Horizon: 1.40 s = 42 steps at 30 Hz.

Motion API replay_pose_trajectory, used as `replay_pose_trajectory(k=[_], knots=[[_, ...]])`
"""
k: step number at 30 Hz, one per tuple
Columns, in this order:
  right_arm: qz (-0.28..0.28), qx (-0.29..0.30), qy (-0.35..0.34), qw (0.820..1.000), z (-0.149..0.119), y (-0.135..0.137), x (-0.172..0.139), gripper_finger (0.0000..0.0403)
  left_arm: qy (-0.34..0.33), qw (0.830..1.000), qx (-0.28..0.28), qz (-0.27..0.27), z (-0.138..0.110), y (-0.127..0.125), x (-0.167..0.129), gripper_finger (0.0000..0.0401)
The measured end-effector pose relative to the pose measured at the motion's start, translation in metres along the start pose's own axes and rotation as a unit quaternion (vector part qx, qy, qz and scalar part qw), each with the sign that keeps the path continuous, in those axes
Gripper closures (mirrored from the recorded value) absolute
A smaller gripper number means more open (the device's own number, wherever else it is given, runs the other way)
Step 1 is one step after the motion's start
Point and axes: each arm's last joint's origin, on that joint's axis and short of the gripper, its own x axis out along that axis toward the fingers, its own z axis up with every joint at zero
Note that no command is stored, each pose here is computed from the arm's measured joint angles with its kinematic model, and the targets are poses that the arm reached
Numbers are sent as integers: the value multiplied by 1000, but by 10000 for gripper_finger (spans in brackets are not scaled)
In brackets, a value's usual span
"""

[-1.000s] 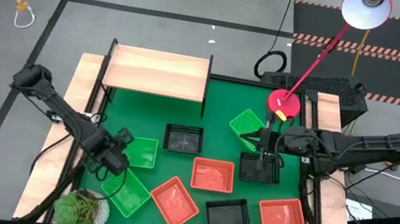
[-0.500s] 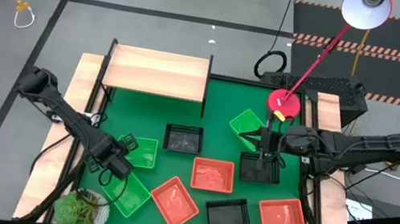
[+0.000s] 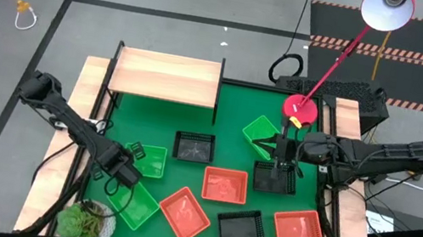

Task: Stack baskets on shelf by color
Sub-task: Put the top left green basket on the shelf

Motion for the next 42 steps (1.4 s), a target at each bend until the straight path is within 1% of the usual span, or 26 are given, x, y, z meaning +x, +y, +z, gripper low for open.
replay_pose_trajectory(k=[3,8,10,14,15,17,19,21,24,26,29,33,36,39,42], knots=[[0,0,0,1000,0,0,0,403,6,1000,12,1,-2,-1,5,284],[0,0,-1,1000,0,0,0,403,14,1000,8,-1,-4,-1,9,291],[0,-3,-1,1000,0,0,0,403,13,1000,9,-1,-4,-1,9,309],[-5,-1,2,1000,-1,-2,1,403,13,1000,4,0,-4,-1,9,374],[-8,2,2,1000,-1,-3,1,403,13,1000,1,1,-4,-1,9,385],[-13,10,5,1000,-2,-6,2,403,14,1000,-9,5,-4,-1,8,387],[-18,16,7,1000,-3,-8,2,403,11,1000,-10,17,-1,0,4,380],[-21,22,8,1000,-3,-9,2,403,3,999,-8,35,2,0,-5,378],[-24,31,9,999,-3,-10,3,403,-19,998,-24,58,8,4,-23,388],[-24,32,9,999,-4,-10,3,403,-33,996,-46,64,11,7,-38,393],[-24,32,9,999,-4,-10,3,403,-54,992,-82,74,13,10,-60,387],[-24,32,9,999,-4,-10,3,403,-82,986,-115,94,14,12,-92,390],[-24,33,9,999,-4,-10,3,403,-110,977,-145,111,13,15,-114,394],[-24,39,9,999,-3,-10,3,403,-137,966,-177,128,10,18,-135,386],[-24,42,9,999,-3,-10,3,403,-147,958,-194,151,4,18,-154,389]])
